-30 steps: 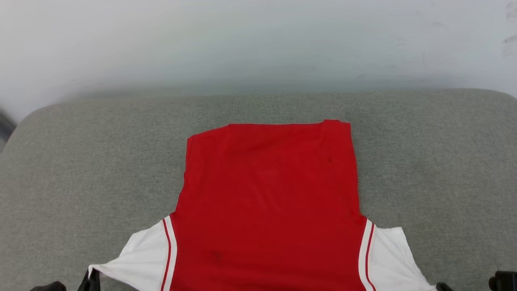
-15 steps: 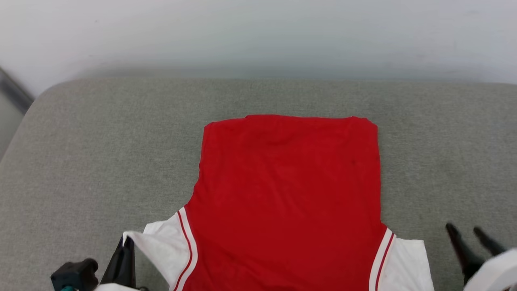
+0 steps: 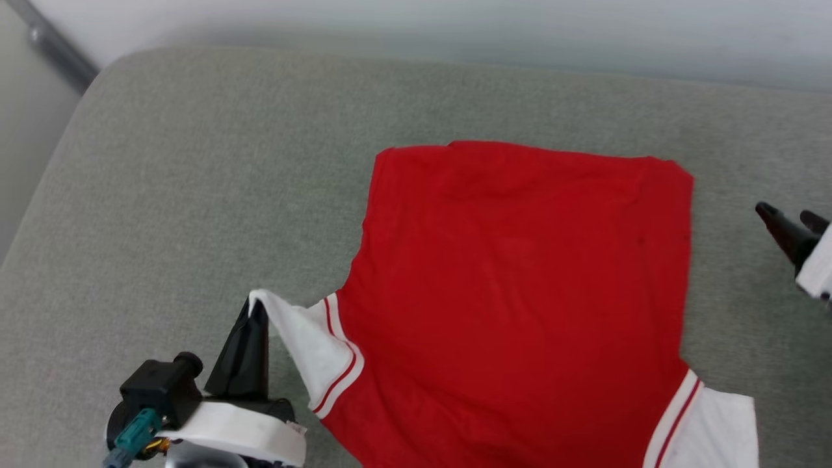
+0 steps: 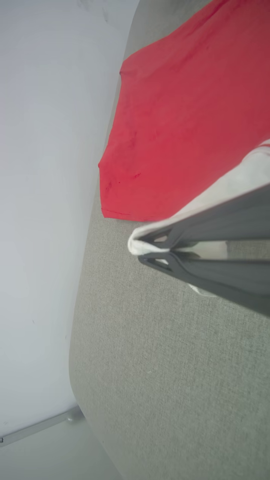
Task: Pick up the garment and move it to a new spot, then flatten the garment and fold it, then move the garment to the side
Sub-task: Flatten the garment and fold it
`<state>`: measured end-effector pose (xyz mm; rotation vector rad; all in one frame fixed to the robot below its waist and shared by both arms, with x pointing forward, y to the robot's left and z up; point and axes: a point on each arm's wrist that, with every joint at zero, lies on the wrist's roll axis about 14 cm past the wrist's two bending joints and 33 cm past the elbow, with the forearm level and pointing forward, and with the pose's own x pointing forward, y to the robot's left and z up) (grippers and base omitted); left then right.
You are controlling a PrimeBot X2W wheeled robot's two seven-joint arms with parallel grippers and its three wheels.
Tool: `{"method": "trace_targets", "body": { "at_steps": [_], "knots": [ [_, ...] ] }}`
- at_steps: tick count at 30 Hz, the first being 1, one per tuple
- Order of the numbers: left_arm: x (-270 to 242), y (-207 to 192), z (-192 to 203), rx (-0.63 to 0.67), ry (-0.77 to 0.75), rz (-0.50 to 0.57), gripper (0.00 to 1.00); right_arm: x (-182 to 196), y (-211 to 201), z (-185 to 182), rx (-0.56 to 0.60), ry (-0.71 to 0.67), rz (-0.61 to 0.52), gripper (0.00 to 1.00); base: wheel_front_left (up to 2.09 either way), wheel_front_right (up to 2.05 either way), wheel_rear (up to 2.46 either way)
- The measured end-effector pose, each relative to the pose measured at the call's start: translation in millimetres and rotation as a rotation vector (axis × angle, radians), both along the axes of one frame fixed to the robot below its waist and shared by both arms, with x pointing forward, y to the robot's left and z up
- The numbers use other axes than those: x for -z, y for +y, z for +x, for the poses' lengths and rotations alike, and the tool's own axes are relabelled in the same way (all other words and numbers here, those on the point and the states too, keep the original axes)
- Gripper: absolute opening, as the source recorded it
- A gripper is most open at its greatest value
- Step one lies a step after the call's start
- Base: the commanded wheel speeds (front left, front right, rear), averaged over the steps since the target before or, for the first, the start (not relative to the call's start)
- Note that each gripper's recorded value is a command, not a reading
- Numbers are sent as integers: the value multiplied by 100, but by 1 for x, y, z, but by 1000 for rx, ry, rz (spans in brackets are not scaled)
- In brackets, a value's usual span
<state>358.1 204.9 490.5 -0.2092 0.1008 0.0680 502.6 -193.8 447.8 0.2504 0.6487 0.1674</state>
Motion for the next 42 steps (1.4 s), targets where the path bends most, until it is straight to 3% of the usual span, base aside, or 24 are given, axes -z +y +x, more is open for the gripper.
{"method": "trace_targets", "body": {
  "at_steps": [7, 17, 18, 19, 27, 35, 42],
  "knots": [
    [8, 1, 16, -19, -1, -14, 0, 33, 40, 38, -142, 210, -50, 100, 0, 0, 0],
    [26, 6, 22, -43, 35, -8, 0, 87, 73, 43, -247, 418, -92, 100, 0, 0, 0],
    [27, 6, 22, -45, 35, -9, 0, 88, 74, 43, -249, 426, -95, 41, 0, 0, 0],
    [27, 6, 22, -45, 35, -10, 0, 88, 74, 43, -250, 433, -94, 0, 0, 0, 0],
    [23, 5, 19, -43, 23, -11, 0, 69, 77, 45, -272, 383, -126, 0, 0, 0, 0],
    [18, 3, 11, -31, 20, -20, 0, -16, 49, 59, -242, 122, -187, 0, 0, 0, 0],
    [18, -4, 6, -2, 32, -28, 0, -37, -1, 3, -196, 64, -248, 0, 0, 0, 0]
  ]
}}
